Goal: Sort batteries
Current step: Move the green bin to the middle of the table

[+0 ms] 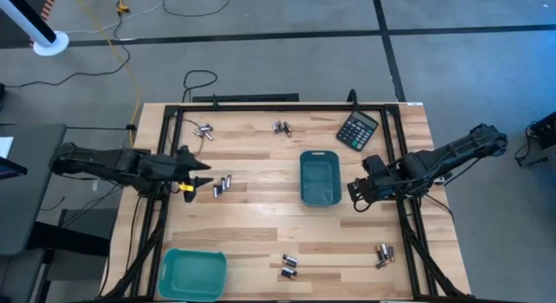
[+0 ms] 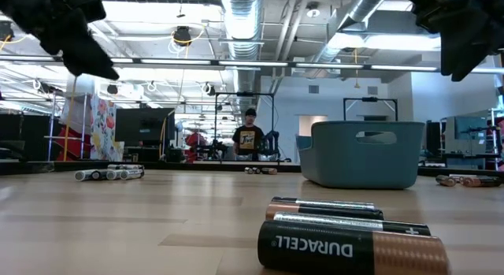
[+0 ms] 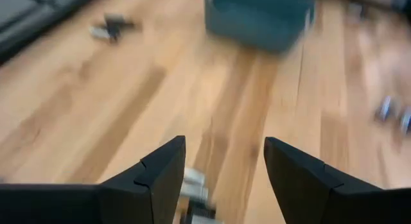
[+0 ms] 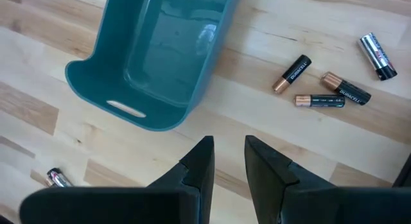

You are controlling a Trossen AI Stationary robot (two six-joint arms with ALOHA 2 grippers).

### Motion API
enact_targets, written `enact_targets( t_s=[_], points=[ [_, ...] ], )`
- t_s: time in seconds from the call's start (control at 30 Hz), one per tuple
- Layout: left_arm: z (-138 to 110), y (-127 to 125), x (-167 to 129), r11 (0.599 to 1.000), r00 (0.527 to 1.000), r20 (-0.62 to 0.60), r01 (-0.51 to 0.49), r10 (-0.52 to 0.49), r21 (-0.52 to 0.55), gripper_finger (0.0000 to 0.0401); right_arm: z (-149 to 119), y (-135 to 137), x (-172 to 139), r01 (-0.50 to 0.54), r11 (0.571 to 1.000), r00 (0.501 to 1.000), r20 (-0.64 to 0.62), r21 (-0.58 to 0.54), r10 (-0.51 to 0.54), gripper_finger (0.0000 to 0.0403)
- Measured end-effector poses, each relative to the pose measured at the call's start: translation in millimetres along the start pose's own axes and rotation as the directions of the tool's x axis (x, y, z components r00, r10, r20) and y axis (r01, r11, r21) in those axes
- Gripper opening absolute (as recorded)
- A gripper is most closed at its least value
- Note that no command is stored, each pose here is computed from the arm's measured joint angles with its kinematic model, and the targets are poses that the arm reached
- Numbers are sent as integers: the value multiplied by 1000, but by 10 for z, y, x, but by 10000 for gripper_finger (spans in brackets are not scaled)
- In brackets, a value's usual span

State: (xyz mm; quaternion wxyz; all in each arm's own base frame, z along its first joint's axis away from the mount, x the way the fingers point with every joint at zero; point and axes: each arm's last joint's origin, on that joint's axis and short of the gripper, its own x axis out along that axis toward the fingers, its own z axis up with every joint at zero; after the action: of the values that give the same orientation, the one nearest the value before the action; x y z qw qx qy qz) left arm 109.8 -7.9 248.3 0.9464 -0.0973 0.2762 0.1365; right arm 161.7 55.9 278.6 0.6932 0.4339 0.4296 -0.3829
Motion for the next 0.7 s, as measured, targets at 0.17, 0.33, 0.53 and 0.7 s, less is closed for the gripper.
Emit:
enact_targets(
  t_s=[0.17, 0.33, 0.53, 0.7],
  points=[
    [226, -123, 29, 997, 973, -228, -21, 36, 69, 205, 4, -1, 0, 1, 1000, 1000, 17, -2, -1, 105],
    [421, -296, 5, 999, 929, -370, -10, 21, 32, 205, 3, -3, 0, 4, 1000, 1000, 20, -15, -4, 105],
    [545, -459, -137, 968, 919, -395, -96, -4, -233, 205, -45, -43, -14, 37, 998, 999, 15, -57, -36, 105],
    [484, -598, -230, 881, 917, -396, -144, -52, -450, 205, -91, -72, -29, 57, 991, 998, 11, -119, -56, 105]
  ],
)
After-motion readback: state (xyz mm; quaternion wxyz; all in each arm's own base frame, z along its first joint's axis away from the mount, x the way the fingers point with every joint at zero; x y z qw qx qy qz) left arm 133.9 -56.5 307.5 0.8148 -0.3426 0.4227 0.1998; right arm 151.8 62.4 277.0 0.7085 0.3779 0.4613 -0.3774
